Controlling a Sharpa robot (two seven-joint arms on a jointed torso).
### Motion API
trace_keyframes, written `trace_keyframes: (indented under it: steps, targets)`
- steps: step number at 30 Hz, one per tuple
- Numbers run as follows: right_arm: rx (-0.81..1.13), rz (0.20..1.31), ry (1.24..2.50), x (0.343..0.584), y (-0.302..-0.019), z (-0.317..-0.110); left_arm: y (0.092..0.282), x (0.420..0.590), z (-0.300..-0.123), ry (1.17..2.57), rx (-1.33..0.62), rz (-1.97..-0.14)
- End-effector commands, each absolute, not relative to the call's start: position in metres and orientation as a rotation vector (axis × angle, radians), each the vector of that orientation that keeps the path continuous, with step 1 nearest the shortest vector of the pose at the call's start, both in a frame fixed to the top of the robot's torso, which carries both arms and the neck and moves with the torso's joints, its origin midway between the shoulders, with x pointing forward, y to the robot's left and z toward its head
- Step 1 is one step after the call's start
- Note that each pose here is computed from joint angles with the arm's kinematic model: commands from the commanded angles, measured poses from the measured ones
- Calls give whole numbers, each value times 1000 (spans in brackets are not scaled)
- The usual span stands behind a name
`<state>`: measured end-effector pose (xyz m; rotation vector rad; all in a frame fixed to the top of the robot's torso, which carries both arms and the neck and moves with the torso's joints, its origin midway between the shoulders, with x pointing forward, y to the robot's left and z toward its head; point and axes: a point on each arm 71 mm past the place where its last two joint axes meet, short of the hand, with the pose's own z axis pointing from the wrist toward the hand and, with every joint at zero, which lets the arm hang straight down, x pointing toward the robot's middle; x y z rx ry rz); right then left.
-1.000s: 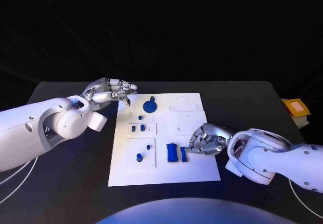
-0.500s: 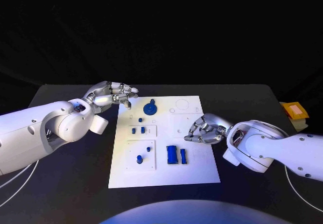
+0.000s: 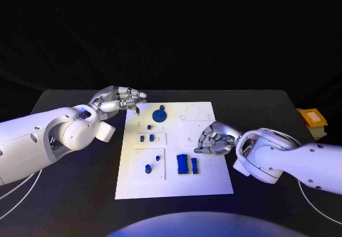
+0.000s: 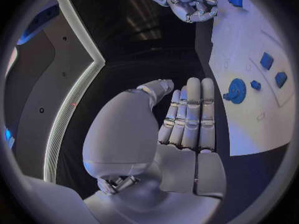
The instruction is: Assemble the parts on the task board
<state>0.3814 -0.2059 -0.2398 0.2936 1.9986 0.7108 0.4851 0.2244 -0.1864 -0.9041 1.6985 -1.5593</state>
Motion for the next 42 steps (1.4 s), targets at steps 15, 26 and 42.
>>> trace_keyframes:
  steps: [15, 26, 42]
  targets:
    - [132, 633, 2010, 369, -191, -253, 224, 484, -185, 1687, -906, -1580]
    - [63, 601, 2015, 367, -187, -259, 225, 484, -185, 1691, -907, -1579]
    - [19, 586, 1989, 364, -184, -259, 226, 483, -185, 1695, -909, -1576]
